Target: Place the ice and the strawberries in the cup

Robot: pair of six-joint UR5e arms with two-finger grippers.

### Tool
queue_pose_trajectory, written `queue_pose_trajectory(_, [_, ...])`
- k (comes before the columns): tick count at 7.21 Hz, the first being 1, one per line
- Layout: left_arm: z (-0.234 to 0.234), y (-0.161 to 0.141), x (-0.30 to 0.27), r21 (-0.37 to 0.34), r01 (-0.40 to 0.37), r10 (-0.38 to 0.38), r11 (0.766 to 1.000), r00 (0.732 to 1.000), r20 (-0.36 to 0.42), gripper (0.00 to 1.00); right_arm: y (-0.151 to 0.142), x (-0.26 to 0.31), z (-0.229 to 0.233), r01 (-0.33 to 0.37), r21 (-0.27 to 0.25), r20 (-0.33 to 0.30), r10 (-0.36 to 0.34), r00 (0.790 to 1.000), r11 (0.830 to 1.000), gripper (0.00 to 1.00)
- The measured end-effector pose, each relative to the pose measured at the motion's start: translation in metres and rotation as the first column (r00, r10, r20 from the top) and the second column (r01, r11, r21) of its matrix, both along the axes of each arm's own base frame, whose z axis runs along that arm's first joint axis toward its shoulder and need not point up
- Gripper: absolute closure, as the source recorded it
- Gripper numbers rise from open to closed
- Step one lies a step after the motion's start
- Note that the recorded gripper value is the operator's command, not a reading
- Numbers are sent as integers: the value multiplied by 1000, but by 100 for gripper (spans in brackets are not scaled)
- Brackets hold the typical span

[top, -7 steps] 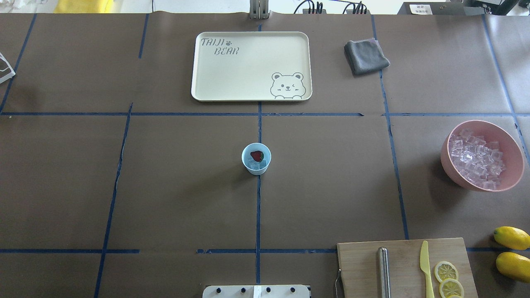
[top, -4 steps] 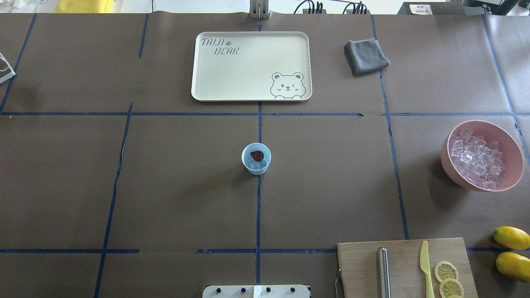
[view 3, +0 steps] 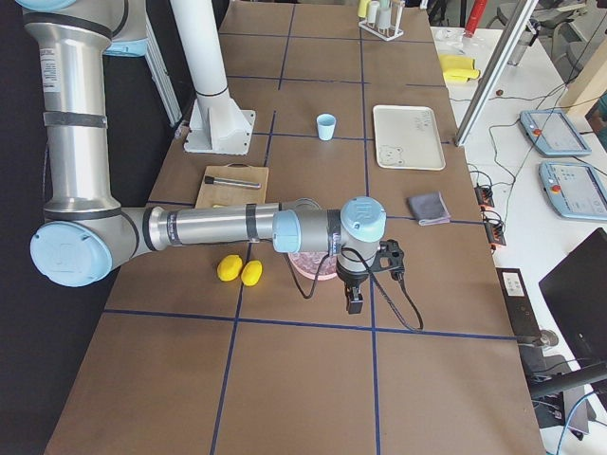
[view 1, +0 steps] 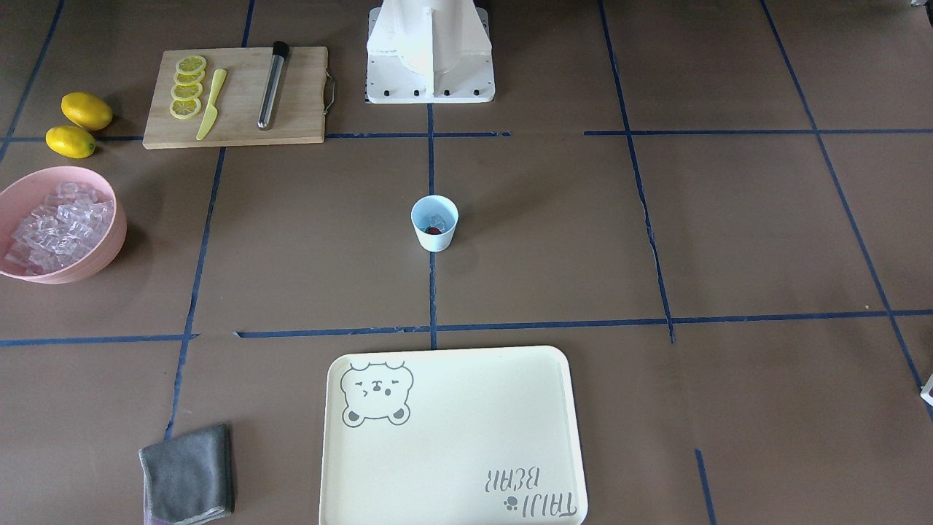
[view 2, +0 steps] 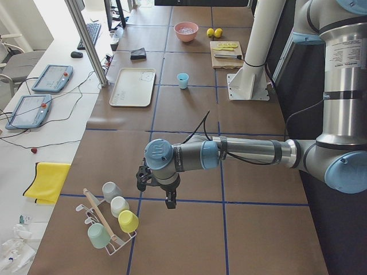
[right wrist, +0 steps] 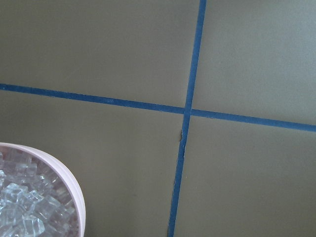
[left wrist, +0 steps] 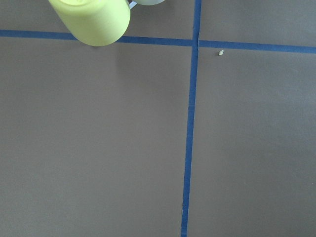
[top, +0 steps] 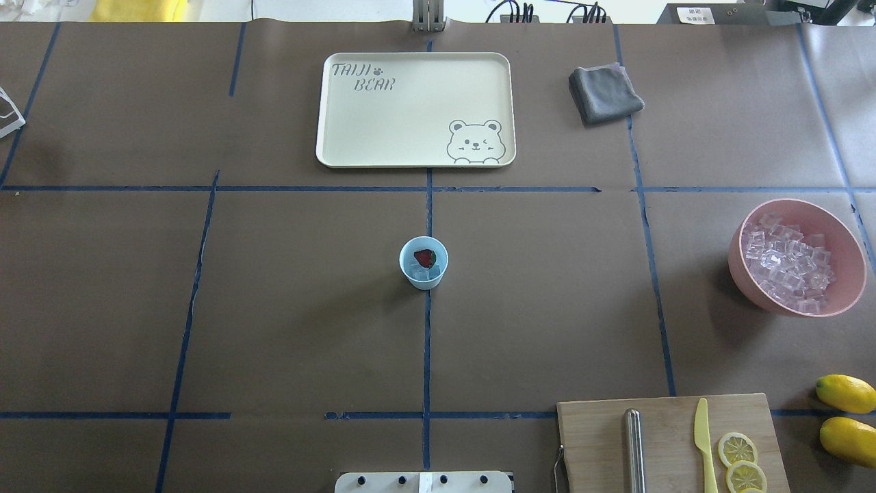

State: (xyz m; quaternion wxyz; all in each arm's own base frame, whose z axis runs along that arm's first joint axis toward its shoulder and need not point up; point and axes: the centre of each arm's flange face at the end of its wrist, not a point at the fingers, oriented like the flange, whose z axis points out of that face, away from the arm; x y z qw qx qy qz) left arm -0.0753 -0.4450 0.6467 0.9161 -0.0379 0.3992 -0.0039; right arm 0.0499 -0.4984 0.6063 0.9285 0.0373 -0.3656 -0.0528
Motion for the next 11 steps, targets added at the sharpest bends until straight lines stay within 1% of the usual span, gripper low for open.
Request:
queue_pose_trajectory(2, [-1,0,-2,12,-8,7,1000,1000,28,0,0,3,-1,4,14,-35,-3,999,1000,0])
queue_pose_trajectory(3, [-1,0,-3,17,-12,11,1000,999,49,0,2,4,0,4,14,-39,-4,999,1000,0])
queue_pose_trajectory(5, [2,0,-4,11,-15,14,1000,998,64,0,4,3,1,4,10,-30,-4,1000,1000,0])
queue_pose_trajectory(8, [4,0,-4,6,-14,14,1000,998,65,0,12,4,11,-4,-12,-31,4,999,1000,0])
queue_pose_trajectory(11, [4,0,-4,6,-13,13,1000,998,66,0,15,3,12,-7,-18,-29,7,1000,1000,0])
